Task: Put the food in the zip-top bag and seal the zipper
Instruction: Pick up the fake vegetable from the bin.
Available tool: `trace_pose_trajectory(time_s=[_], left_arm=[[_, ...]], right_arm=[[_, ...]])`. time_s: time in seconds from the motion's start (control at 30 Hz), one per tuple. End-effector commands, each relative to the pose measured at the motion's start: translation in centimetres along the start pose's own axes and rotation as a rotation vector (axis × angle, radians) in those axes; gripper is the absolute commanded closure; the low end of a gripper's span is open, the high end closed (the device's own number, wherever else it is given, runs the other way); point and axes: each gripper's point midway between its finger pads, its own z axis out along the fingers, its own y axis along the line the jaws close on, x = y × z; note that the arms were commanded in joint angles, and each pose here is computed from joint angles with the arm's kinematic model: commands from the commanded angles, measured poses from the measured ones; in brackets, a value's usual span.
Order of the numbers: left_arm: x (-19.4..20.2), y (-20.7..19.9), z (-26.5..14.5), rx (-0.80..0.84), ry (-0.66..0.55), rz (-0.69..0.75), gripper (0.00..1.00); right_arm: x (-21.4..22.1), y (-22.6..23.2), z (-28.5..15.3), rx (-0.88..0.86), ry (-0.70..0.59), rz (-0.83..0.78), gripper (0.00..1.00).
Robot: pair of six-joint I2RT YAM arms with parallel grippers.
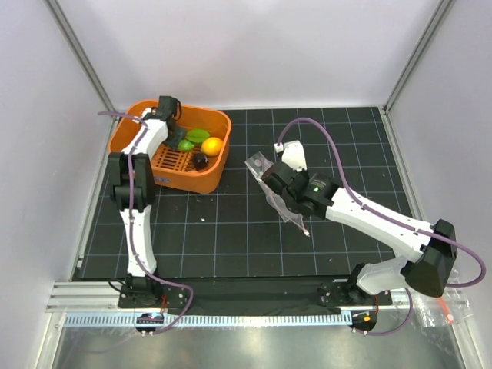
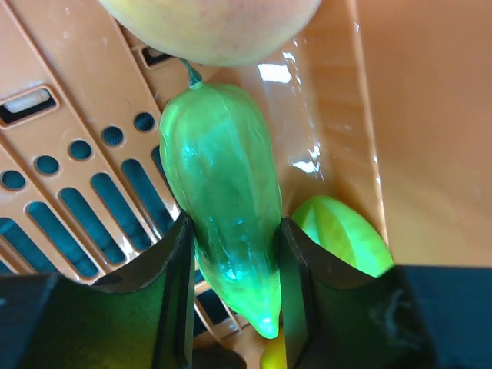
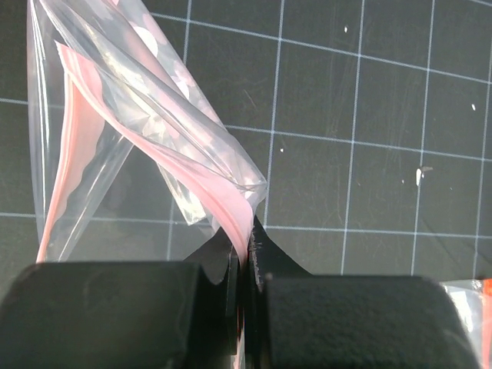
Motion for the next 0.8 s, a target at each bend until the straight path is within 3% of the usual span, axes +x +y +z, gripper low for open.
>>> trace_pose_trajectory(time_s=[0.0, 0.37, 0.53, 0.6, 0.77], left_arm=[[-1.8, -1.2, -7.2, 0.108, -0.024, 0.060, 0.86], [0.4, -2.6, -22.4, 0.517, -0.095, 0.132, 0.87], [5.0, -2.3, -28.1, 0.707, -0.063, 0.200, 0.92], [6.5, -2.6, -32.1, 0.840, -0.061, 0.212, 0.94], [11.7, -0.9, -36.3, 1.021, 0.017, 0.272, 0.98]], right_arm=[[-1.7, 0.1, -0.6, 0.017, -0.024, 0.043, 0.99], [0.3, 3.2, 0.7, -0.003, 0.157, 0.011, 0.99], [0.9, 5.3, 0.4, -0.071, 0.243, 0.044, 0.99], [0.3, 5.8, 0.0, -0.101, 0.239, 0.069, 0.99], [-0.7, 6.6, -1.1, -0.180, 0.255, 0.148, 0.99]])
